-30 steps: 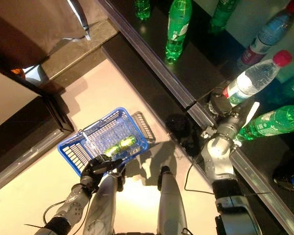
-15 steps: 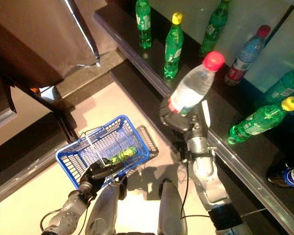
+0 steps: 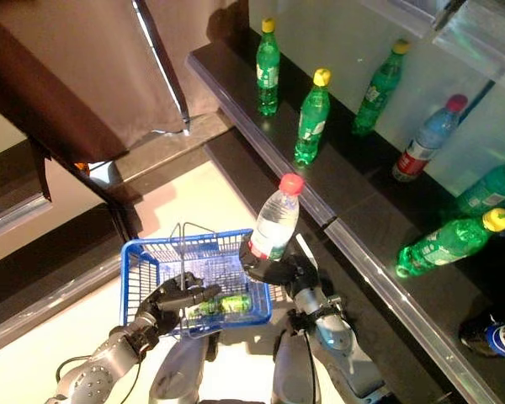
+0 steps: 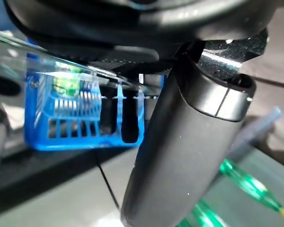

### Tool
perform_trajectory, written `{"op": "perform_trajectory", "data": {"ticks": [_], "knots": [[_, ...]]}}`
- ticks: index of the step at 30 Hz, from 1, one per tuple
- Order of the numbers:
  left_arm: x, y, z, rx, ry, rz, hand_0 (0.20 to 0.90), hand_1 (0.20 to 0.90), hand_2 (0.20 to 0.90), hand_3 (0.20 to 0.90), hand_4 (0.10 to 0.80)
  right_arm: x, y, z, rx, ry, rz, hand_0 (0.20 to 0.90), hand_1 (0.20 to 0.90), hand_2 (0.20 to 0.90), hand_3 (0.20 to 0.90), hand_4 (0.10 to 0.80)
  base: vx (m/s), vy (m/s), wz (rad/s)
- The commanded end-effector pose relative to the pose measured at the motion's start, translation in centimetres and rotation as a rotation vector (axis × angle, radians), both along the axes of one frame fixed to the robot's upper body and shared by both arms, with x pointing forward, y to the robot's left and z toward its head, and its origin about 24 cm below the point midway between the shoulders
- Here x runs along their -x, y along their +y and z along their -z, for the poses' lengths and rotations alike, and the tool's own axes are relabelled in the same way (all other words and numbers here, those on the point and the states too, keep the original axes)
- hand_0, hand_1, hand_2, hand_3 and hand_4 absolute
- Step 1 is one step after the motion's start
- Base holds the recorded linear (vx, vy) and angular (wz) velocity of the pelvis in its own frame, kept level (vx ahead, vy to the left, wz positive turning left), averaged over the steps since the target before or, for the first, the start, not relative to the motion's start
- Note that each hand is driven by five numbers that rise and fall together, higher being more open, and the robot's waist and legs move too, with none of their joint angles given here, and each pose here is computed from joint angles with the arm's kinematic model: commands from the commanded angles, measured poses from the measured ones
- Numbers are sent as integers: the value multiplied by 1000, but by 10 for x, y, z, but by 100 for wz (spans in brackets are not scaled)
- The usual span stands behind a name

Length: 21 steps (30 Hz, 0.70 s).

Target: Pick up the drink and place into the basket.

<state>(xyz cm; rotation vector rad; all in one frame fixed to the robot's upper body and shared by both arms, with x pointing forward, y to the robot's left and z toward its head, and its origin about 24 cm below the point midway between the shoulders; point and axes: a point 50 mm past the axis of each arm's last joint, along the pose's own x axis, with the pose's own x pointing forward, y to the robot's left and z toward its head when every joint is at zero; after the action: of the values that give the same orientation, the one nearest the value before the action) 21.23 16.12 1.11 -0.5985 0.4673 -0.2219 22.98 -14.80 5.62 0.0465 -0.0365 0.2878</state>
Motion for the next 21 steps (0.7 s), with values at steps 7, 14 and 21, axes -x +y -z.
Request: {"op": "perform_trajectory", "data": {"ticks": [7,14,21], "knots": [[-13,-38,-149,376,-701,262,300,300,300,200,100,-6,52,-71,-202,-331,-201,300,300,300,200,100,84,48,5],[-10,-46,-157,447,-726,319,300,300,300,200,100,-1,60,-49,-151,-248,-213,300,300,300,200,100,28,20,1],[-8,-65,-151,511,-655,430,300,300,300,200,100,-10,70,-23,104,-192,-237,300,300,300,200,100,-35,-4,1]]}}
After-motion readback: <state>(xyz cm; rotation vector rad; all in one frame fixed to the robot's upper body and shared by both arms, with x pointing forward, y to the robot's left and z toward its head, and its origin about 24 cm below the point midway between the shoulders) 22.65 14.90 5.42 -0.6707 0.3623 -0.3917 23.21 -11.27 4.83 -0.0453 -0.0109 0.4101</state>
